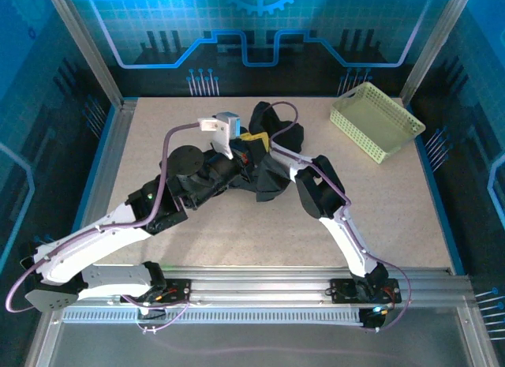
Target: Fold the inside-out t-shirt
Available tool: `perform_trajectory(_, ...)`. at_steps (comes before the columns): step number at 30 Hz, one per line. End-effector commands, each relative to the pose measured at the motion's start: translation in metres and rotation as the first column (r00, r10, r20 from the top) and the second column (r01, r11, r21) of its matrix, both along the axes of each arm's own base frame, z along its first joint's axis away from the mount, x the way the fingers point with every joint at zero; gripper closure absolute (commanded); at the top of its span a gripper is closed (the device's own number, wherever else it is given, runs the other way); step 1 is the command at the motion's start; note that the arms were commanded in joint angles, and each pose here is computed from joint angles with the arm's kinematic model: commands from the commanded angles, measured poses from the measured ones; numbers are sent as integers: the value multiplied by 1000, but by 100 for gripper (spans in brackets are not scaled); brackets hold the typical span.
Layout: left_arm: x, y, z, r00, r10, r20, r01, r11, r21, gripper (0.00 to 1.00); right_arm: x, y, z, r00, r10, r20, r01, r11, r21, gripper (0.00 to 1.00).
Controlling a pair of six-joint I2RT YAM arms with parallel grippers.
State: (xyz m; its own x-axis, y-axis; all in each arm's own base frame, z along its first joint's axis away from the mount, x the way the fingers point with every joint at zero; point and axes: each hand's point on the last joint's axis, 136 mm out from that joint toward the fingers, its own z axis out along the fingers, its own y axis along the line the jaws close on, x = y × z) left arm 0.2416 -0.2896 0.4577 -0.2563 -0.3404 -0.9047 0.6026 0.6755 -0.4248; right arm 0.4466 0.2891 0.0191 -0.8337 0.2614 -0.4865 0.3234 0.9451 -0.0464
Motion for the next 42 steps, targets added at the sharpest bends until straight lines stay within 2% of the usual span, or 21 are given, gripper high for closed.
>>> perform_trajectory(1, 2, 27, 21, 996, 79, 51, -76, 996, -54, 100, -38, -27, -47, 985, -7, -173, -10, 995, -99, 56)
perform_trajectory(4, 13, 45, 11, 987, 159, 32, -158, 987, -29, 100, -41, -31, -44, 990, -8, -141, -3, 997, -77, 89)
perform_trajectory(6, 20, 57, 5, 978, 207, 23, -207, 978, -12, 100, -42, -32, -39, 995, 1, -101, -5, 999, -37, 99)
perform_trajectory(12, 50, 100, -25, 930, 366, -36, -363, 929, 71, 100, -48, -17, -8, 993, 106, 45, -110, 990, 90, 100)
perform_trajectory(15, 70, 127, -47, 883, 463, -78, -450, 882, 140, 100, -57, -6, 10, 977, 180, 111, -193, 974, 116, 100)
perform_trajectory(21, 116, 174, -122, 779, 587, -221, -518, 800, 302, 100, -79, 0, 47, 933, 263, 244, -309, 935, 175, 100)
perform_trajectory(26, 146, 193, -211, 692, 588, -418, -433, 802, 411, 100, -95, -2, 82, 886, 293, 360, -393, 886, 246, 100)
perform_trajectory(31, 156, 180, -287, 628, 538, -562, -269, 828, 492, 98, -106, 7, 115, 833, 329, 446, -488, 815, 311, 100)
perform_trajectory(34, 154, 171, -320, 593, 510, -623, -200, 843, 500, 93, -109, 16, 134, 805, 344, 483, -538, 766, 351, 100)
perform_trajectory(37, 150, 164, -338, 587, 482, -651, -145, 853, 501, 78, -113, 26, 154, 769, 359, 529, -597, 697, 396, 100)
perform_trajectory(39, 145, 161, -339, 606, 474, -639, -118, 848, 517, 71, -115, 30, 165, 750, 360, 554, -623, 665, 412, 100)
perform_trajectory(41, 138, 154, -330, 670, 444, -595, -103, 849, 518, 61, -115, 30, 172, 740, 363, 566, -634, 656, 408, 100)
perform_trajectory(42, 133, 147, -322, 716, 415, -561, -100, 857, 506, 52, -116, 31, 175, 731, 373, 572, -646, 648, 403, 100)
